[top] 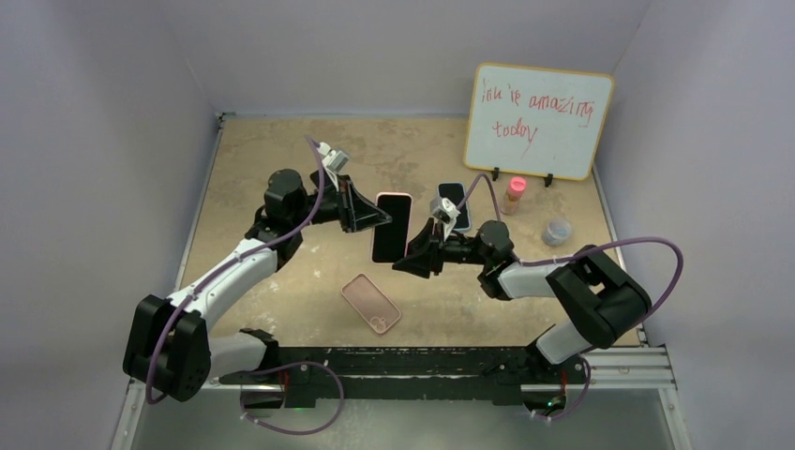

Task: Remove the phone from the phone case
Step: Pick up the phone at the center of the board.

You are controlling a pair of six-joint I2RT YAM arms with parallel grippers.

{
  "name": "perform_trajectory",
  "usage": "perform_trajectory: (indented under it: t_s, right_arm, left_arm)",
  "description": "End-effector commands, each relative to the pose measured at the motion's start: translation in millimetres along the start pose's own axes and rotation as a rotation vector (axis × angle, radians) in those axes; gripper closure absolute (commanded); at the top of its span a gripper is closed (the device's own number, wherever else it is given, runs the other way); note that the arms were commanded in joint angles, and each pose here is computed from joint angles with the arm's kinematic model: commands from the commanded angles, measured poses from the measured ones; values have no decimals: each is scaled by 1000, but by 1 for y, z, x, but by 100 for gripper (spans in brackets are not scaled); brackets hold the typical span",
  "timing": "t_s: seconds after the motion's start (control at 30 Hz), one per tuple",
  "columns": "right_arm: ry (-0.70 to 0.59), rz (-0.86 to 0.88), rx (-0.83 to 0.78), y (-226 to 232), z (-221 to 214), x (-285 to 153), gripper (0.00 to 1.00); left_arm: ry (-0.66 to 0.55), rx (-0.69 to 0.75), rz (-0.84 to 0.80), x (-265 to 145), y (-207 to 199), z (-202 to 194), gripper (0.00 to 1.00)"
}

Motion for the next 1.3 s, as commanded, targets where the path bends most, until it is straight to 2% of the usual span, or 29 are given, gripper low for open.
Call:
perform_trajectory:
  t_s: [0.0, 0.13, 0.3, 0.53, 0.6, 0.83, 1.0, 1.1, 1.27]
  right_arm:
    - [-13, 85, -59, 22, 5, -1, 63]
    - [-24, 106, -67, 27, 6, -2, 74]
    - [-27, 110, -58, 28, 6, -2, 75]
    - [-38, 168, -48, 40, 5, -5, 84]
    - [-40, 184, -46, 43, 5, -6, 82]
    - [-57, 189, -61, 43, 5, -8, 63]
    - [-61, 198, -83, 46, 5, -9, 60]
    - [-56, 214, -89, 49, 4, -10, 65]
    - [-47, 223, -71, 48, 3, -9, 85]
  left_arm:
    - [-97, 59, -102, -1, -21, 26, 100]
    - [-90, 33, -77, 2, -13, 18, 100]
    - [-65, -7, -71, 5, -5, 6, 100]
    - [-53, -16, -90, 7, -3, -1, 100]
    - [-49, -29, -109, 8, -4, -3, 100]
    - [-32, -41, -192, 3, -19, -5, 100]
    - [-3, -37, -190, 2, -19, -9, 100]
    - [-3, -43, -178, 4, -16, -9, 100]
    - [11, -73, -105, 10, 3, -15, 100]
Point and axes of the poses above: each gripper's point midway between its finger pads, its own x axis out along the fingers, its own y axis along the line the jaws close on, z = x × y, the point moved 1 cm from there along -x, back along the fingers, and after that the axes turned 15 degrees about x, right-handed, at the moved point
